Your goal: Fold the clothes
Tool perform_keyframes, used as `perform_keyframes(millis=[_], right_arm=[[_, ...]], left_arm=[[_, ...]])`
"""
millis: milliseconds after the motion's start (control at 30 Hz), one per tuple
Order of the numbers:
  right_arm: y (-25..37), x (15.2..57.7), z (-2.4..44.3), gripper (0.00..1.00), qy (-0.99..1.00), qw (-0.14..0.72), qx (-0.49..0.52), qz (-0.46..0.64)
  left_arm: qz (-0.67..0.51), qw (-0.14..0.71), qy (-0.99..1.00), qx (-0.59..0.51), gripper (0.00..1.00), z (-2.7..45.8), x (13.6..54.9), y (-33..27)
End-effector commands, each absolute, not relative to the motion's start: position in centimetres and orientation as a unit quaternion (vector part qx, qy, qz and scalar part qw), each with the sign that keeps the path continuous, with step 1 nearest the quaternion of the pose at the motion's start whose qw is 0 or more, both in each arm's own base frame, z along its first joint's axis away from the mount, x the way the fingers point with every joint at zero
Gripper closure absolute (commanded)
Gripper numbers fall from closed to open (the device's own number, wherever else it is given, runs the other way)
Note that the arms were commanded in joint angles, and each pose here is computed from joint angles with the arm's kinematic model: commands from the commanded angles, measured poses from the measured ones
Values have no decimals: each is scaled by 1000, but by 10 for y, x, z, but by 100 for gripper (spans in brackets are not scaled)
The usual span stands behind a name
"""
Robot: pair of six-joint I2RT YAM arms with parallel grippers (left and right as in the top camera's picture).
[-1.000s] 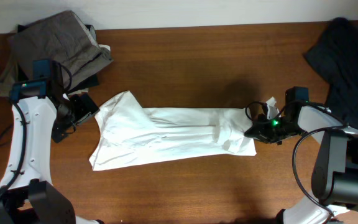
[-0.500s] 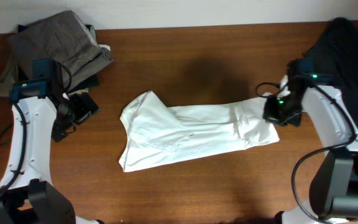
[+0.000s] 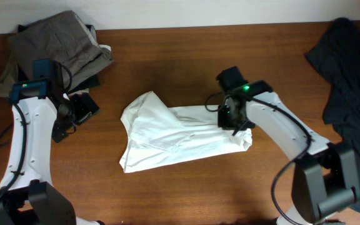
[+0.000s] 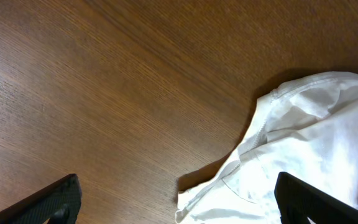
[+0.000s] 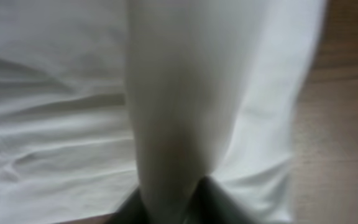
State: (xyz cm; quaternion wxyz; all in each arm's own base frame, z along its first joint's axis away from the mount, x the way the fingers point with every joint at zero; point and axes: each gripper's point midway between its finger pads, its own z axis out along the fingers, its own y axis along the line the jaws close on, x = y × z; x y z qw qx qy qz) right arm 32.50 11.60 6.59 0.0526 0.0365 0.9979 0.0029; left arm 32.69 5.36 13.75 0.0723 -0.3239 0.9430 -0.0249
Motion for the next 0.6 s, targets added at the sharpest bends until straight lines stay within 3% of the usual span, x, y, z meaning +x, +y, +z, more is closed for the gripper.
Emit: perform_keyframes(millis=[0,100,300,567], right_arm=[[148,321,52,58,998,28,28,42],[174,321,56,50,995,30,12,91],[200,331,87,48,987,38,-26,154],[104,360,172,47,994,105,39,-15]], left_arm=[[-28,79,943,-323,1,142,326,53],[-28,79,943,-323,1,142,326,53],[-28,79,943,-323,1,142,326,53],[-27,77,943,-323,1,142,325,53]])
